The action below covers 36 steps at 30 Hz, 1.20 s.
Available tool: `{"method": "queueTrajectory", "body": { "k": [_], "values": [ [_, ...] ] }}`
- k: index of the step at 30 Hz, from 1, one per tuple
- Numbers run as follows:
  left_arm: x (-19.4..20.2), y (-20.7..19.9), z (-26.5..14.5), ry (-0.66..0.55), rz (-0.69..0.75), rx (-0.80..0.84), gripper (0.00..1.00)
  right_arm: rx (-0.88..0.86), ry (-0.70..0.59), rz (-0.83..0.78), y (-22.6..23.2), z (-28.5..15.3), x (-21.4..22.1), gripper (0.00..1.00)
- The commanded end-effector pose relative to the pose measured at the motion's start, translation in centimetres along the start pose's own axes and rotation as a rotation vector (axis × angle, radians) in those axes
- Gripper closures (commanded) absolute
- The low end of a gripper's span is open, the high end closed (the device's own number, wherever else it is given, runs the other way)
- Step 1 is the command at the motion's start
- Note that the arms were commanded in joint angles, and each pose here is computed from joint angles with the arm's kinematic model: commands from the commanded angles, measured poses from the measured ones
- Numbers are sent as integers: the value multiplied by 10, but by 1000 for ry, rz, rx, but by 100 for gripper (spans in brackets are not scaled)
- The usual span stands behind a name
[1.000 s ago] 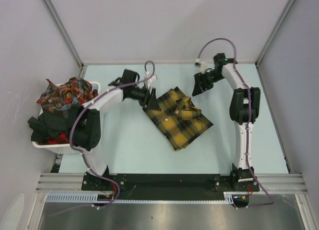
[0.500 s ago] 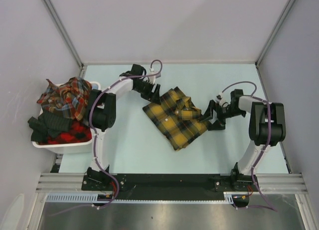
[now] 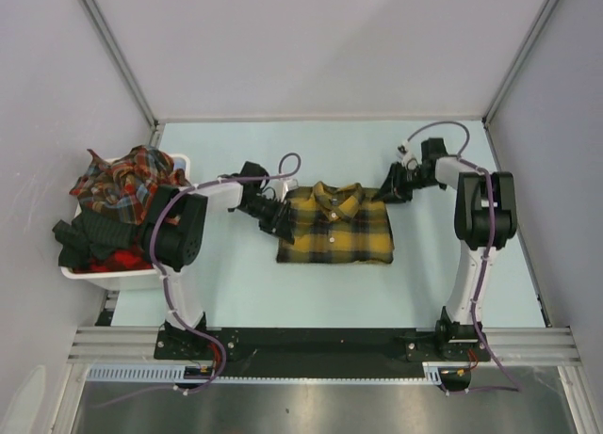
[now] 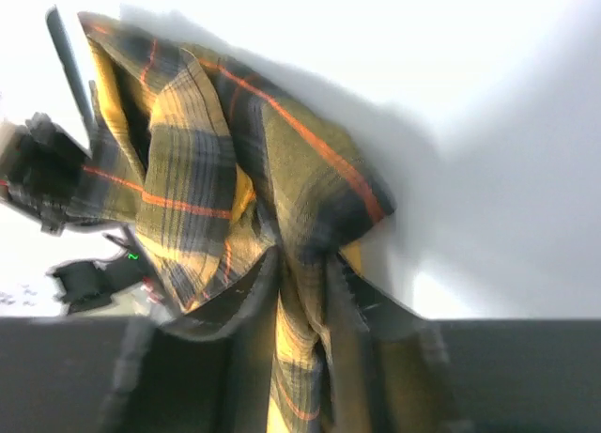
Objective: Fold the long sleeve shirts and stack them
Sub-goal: Fold the shirt
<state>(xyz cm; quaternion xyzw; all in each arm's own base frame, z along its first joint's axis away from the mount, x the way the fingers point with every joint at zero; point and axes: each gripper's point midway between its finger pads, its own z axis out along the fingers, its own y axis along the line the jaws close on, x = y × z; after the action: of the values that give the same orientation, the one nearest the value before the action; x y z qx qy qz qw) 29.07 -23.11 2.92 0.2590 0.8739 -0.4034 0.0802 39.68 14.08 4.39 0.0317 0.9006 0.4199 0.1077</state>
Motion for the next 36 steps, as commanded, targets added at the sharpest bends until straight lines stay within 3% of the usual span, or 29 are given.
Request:
{"method": "queueTrajectory", "body": {
  "k": [1,4,6,12,19,22,28,29,32,34,35,36],
  "values": [
    [17,-51,-8,-32,-21,111,65,-44,50,-192,25,5,-25,66],
    [6,-34,-23,-99,-24,24,52,-63,94,-197,29,-10,-6,55],
    [-9,-20,-39,-163,-19,-28,46,-50,85,-202,25,-24,-1,41],
    [-52,-15,-69,-267,82,-108,36,6,-6,-236,18,-69,-11,40],
    [-89,3,-70,-288,115,-171,32,-62,48,-166,25,-49,14,39],
    [-94,7,-62,-273,118,-164,36,-68,72,-170,23,-35,26,44],
    [-77,19,-40,-190,77,-174,50,9,124,-157,-4,-23,47,74],
    [-74,22,-38,-182,69,-179,58,17,127,-156,-7,-23,48,83],
    [-76,26,-34,-176,58,-177,71,40,134,-155,-17,-24,53,94],
    [-85,31,-32,-179,71,-176,79,32,135,-154,-15,-25,55,100],
    [-89,31,-33,-180,78,-178,90,29,135,-158,-13,-26,55,100],
    [-103,32,-38,-201,105,-193,95,24,137,-165,-11,-26,54,100]
  ]
}}
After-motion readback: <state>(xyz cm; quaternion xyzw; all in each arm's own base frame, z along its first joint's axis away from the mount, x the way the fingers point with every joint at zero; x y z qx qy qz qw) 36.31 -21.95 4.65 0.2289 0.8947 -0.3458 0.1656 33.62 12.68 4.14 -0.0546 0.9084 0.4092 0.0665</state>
